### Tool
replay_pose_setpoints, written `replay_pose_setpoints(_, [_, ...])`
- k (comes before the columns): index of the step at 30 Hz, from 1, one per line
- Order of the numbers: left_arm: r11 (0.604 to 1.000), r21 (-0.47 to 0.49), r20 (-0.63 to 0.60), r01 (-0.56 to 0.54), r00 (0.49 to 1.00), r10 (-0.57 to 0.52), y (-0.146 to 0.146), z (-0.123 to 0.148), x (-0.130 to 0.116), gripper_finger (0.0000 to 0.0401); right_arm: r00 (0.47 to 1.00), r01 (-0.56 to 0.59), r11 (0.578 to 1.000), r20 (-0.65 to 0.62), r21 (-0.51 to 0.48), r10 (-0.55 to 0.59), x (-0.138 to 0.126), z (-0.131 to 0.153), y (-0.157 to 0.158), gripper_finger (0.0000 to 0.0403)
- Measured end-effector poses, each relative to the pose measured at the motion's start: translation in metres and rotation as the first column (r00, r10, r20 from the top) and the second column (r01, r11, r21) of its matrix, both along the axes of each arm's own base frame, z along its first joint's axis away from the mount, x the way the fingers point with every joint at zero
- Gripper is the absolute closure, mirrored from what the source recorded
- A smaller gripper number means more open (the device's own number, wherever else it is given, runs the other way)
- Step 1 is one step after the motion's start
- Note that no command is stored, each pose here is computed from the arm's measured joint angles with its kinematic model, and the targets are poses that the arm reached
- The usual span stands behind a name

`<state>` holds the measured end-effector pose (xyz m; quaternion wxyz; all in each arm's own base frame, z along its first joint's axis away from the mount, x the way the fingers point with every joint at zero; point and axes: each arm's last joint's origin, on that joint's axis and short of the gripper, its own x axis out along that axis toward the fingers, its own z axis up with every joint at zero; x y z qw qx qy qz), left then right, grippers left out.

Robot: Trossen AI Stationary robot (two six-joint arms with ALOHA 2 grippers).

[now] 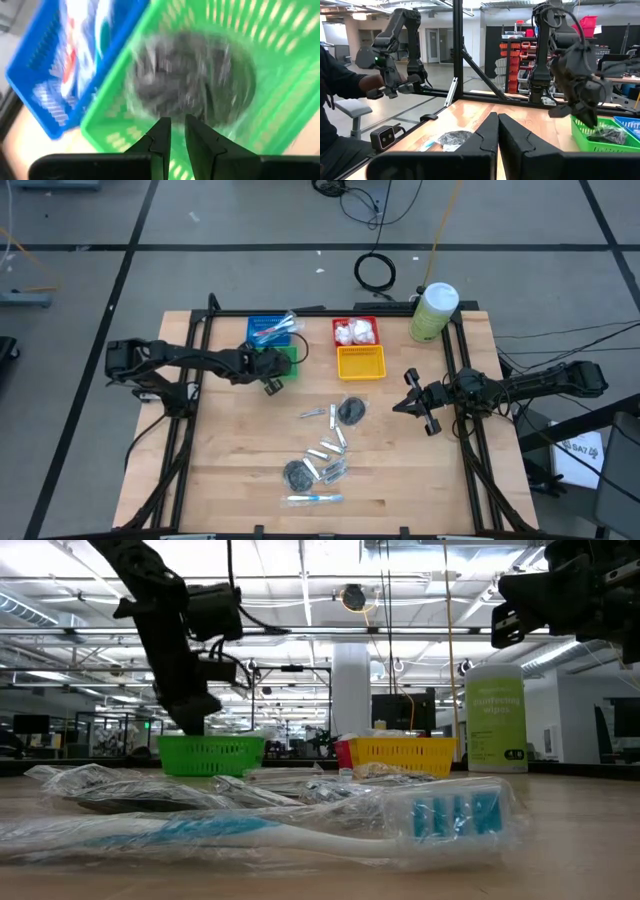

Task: Pick & Place Travel size toiletries
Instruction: Put the black hairbrush into the green bin, then put the black hair brush into the green bin

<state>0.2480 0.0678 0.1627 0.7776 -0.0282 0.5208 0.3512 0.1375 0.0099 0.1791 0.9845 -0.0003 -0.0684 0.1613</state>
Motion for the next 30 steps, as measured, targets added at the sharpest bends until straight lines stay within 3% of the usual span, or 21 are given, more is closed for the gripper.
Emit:
replay_pose_setpoints(9, [0.998,0.063,0.209,0.026,0.977,-0.039,-0.007,0.038,-0.003,0.0345,1.0,0.0,1.0,-0.001,0.0,0.0,0.0,0.0,0.0,0.0403])
replay_pose_setpoints(15, [0.981,0.045,0.353,0.188,0.916,-0.192,-0.02,0.052,0.008,0.0345,1.0,0.0,1.0,0.0,0.0,0.0,0.0,0.0,0.0,0.0403])
replay_pose_setpoints(21, [0.915,0.018,0.477,0.402,0.801,-0.361,-0.036,0.06,0.02,0.0345,1.0,0.0,1.0,-0.001,0.0,0.0,0.0,0.0,0.0,0.0403])
replay_pose_setpoints(26, [0.869,-0.075,0.544,0.489,0.75,-0.376,-0.05,0.061,0.022,0.0345,1.0,0.0,1.0,0.0,0.0,0.0,0.0,0.0,0.0,0.0403])
replay_pose_setpoints(30, [0.79,-0.167,0.585,0.589,0.704,-0.402,-0.07,0.061,0.023,0.0345,1.0,0.0,1.0,-0.001,0.0,0.0,0.0,0.0,0.0,0.0403])
